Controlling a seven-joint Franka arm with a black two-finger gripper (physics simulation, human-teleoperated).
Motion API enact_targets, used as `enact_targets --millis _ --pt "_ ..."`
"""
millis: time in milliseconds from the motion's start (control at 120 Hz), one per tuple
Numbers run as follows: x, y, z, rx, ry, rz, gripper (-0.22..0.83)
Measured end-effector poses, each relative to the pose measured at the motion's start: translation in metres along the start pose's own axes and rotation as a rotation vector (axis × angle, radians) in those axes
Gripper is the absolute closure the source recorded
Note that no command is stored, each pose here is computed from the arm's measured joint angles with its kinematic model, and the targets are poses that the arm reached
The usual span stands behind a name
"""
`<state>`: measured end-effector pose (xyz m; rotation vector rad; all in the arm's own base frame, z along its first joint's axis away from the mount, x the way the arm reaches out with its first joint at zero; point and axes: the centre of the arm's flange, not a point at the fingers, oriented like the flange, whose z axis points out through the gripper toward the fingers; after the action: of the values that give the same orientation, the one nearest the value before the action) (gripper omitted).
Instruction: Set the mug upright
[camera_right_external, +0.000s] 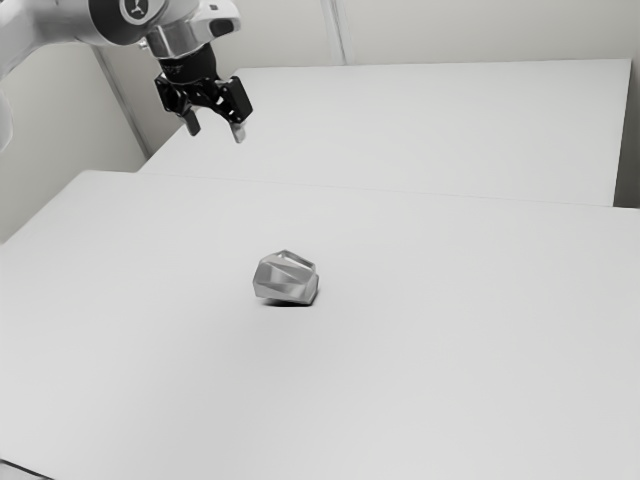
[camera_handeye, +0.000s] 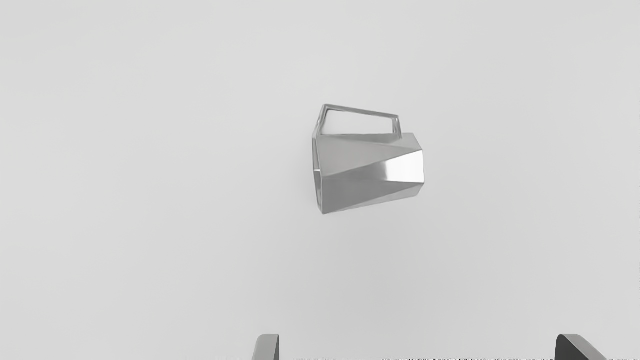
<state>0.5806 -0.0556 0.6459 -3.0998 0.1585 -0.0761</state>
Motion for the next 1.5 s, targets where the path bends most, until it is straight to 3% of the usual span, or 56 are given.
enact_targets --millis 467,842,1500 --pt "-0.005 0.003 0.016 -0.037 -0.051 -0.009 0.00" --pt "-0.022 -0.019 0.113 -0.221 -0.185 -0.101 0.00" --pt "-0.003 -0.084 0.242 -0.504 -0.043 -0.055 0.00"
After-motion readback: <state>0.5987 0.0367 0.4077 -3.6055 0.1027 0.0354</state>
